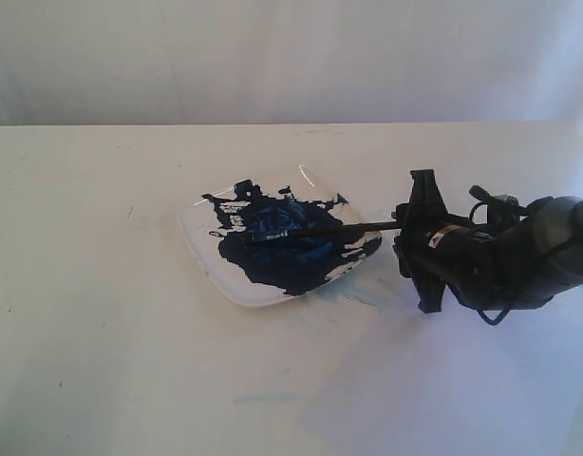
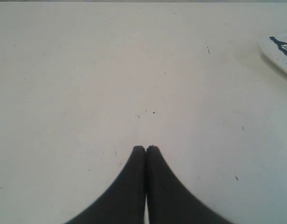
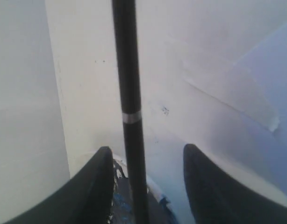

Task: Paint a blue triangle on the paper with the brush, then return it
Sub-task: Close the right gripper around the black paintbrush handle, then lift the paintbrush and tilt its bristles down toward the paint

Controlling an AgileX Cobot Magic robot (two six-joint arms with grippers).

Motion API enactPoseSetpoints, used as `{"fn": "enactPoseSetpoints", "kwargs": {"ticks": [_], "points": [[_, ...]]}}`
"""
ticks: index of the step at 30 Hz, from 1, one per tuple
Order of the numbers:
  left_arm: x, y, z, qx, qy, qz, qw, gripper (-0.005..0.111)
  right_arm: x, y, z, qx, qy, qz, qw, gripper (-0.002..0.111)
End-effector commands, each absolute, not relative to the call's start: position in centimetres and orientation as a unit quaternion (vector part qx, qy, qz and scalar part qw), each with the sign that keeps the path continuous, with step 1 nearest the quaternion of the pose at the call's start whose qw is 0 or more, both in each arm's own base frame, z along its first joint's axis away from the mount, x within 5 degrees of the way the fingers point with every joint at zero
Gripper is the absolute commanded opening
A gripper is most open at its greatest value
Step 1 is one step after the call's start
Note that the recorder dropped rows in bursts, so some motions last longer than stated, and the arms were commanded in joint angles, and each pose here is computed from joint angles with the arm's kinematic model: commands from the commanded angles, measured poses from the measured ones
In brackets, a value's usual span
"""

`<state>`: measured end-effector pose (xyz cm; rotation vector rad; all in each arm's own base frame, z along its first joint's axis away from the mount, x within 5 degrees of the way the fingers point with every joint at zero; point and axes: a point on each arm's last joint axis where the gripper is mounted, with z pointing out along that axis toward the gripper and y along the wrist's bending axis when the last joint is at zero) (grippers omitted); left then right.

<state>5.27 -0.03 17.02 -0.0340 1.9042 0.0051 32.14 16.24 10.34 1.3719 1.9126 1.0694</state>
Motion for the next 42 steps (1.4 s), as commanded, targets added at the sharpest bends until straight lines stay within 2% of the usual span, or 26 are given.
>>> {"fn": "enactPoseSetpoints", "kwargs": {"ticks": [1,13,24,33,36,42], "points": [[5.3,-0.1,16.9,-0.016,0.814,-0.006,0.58,0.0,32.5,16.1,10.1,0.504,0.704,0.406,0.291,0.045],[5.3,-0.1,16.9,-0.016,0.814,-0.006,0.58,0.0,33.9,17.0,10.0,0.499,0.702,0.415,0.292,0.044],[5.3,-0.1,16.9,-0.016,0.814,-0.006,0.58,0.0,33.9,17.0,10.0,0.502,0.7,0.415,0.293,0.017],[5.3,-0.1,16.9,-0.016,0.814,-0.006,0.58,0.0,33.9,16.9,10.0,0.504,0.698,0.415,0.293,0.001],[5.3,-0.1,16.9,-0.016,0.814,-0.006,0.58,0.0,34.0,16.9,10.2,0.5,0.691,0.425,0.303,0.0],[5.3,-0.1,16.9,-0.016,0.813,-0.005,0.581,0.0,34.1,16.7,12.9,0.467,0.649,0.484,0.355,0.0]]}}
